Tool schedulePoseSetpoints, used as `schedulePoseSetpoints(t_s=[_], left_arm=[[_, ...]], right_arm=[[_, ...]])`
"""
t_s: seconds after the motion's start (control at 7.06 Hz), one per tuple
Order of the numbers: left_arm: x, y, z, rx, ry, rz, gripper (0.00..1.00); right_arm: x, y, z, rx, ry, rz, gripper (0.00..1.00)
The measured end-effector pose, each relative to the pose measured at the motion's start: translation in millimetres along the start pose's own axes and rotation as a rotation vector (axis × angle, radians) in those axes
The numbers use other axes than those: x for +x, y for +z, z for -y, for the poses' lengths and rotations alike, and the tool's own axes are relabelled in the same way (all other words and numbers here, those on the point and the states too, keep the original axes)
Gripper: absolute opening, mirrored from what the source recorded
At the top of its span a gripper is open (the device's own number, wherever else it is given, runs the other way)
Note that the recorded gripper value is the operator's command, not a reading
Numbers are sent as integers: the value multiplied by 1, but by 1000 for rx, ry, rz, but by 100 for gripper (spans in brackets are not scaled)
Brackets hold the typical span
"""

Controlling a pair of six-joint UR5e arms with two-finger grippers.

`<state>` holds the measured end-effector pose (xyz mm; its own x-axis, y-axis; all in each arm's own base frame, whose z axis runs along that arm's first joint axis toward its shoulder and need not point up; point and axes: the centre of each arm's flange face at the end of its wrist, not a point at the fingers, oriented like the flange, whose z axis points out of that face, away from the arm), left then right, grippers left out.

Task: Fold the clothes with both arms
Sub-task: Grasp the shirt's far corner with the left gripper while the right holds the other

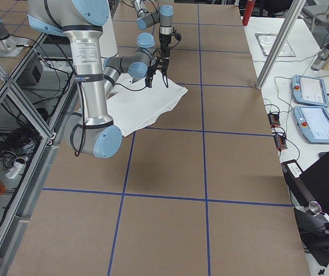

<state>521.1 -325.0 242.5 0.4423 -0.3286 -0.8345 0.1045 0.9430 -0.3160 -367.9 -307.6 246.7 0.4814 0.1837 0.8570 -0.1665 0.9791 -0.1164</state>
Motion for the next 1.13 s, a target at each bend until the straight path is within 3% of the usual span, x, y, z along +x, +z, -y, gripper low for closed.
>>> schedulePoseSetpoints(t_s=[0.28,0.57,1.13], left_arm=[[-3,34,-12,-19,-16,23,96],[-5,58,-6,-12,-19,21,80],[2,59,-8,-14,-24,8,78]], right_arm=[[-1,-8,16,35,17,9,100],[0,-12,22,46,23,11,100],[2,-18,29,51,34,16,100]])
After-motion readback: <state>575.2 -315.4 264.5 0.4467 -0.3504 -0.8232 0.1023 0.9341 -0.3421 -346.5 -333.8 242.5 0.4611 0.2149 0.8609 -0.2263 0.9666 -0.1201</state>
